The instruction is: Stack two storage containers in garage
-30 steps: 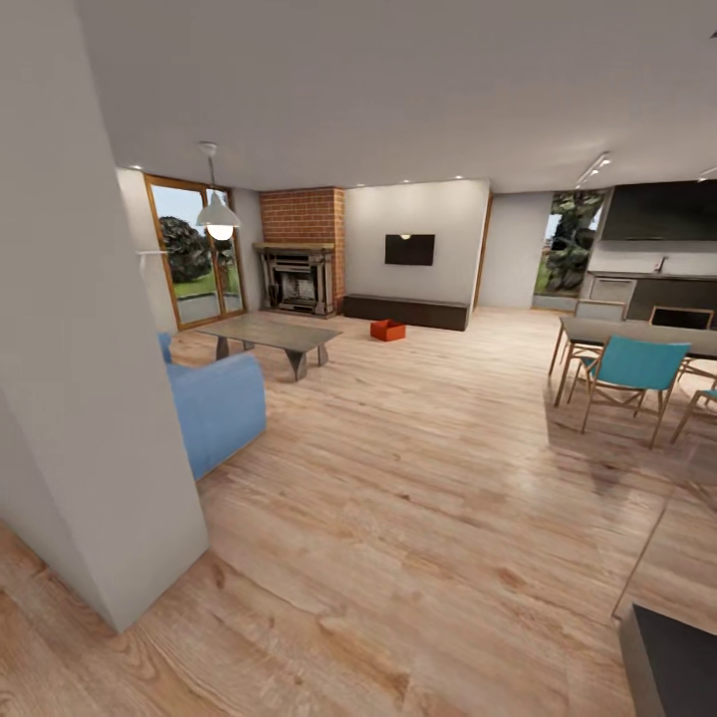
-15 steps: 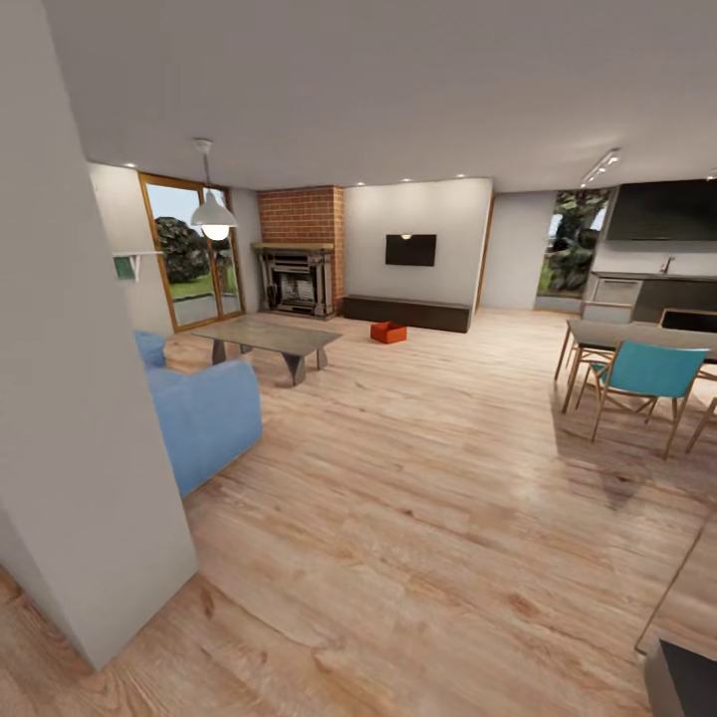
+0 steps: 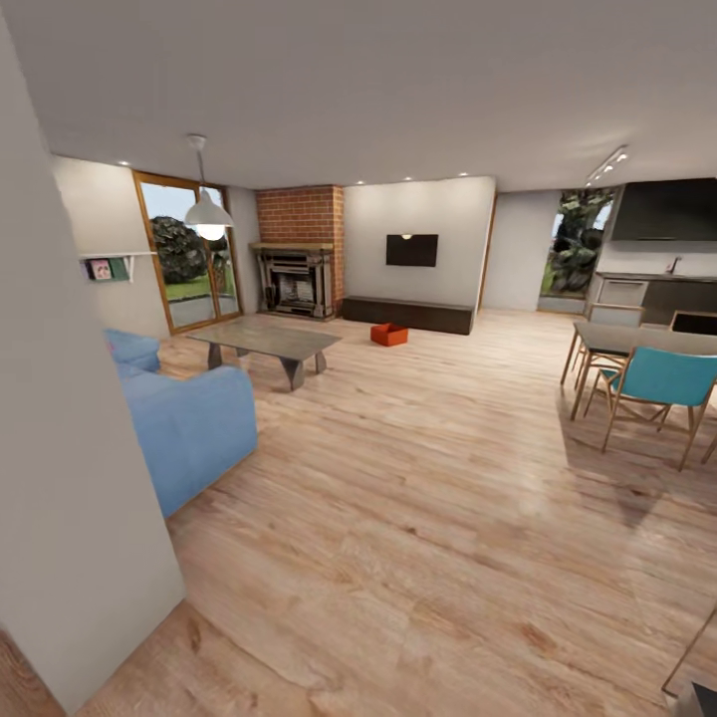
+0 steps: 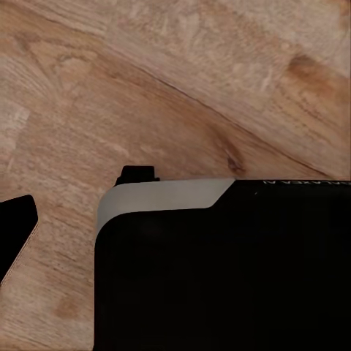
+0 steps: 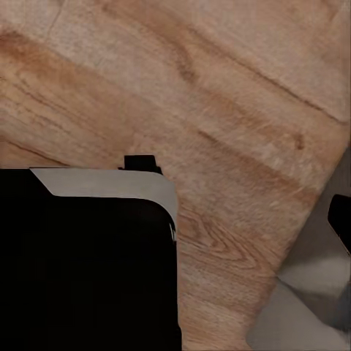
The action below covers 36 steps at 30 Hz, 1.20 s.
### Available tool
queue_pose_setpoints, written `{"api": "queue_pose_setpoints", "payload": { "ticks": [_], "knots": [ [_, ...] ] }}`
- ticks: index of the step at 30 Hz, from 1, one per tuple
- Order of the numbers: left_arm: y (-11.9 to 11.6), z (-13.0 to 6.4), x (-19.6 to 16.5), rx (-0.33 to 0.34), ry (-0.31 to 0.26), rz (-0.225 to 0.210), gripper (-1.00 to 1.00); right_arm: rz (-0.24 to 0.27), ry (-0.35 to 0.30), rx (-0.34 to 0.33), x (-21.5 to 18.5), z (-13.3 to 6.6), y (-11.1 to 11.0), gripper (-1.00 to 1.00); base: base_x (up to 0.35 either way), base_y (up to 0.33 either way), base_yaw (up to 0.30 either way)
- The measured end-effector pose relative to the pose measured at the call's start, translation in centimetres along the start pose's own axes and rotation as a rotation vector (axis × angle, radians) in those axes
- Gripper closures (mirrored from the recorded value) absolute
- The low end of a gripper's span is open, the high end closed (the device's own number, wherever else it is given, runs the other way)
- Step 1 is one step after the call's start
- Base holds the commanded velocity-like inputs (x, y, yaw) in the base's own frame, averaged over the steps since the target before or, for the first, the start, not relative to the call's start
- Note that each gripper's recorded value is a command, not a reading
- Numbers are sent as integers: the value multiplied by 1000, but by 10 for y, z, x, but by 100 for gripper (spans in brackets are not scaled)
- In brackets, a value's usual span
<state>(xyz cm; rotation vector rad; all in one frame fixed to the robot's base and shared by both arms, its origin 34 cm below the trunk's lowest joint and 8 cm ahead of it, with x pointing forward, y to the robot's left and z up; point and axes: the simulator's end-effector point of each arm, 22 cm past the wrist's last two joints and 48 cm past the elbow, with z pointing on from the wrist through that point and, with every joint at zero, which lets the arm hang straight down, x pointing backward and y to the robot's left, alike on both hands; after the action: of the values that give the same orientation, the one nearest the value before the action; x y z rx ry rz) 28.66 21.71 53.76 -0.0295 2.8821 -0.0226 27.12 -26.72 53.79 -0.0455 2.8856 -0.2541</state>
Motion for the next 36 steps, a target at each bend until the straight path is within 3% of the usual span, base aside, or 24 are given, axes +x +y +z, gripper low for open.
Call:
{"api": "queue_pose_setpoints", "payload": {
  "ticks": [36],
  "knots": [
    [-3, 0, 0, 3, -1, 3, -100, 0, 0, 0, 0, 0, 0, -100, 317, 0, 0]
  ]
}}
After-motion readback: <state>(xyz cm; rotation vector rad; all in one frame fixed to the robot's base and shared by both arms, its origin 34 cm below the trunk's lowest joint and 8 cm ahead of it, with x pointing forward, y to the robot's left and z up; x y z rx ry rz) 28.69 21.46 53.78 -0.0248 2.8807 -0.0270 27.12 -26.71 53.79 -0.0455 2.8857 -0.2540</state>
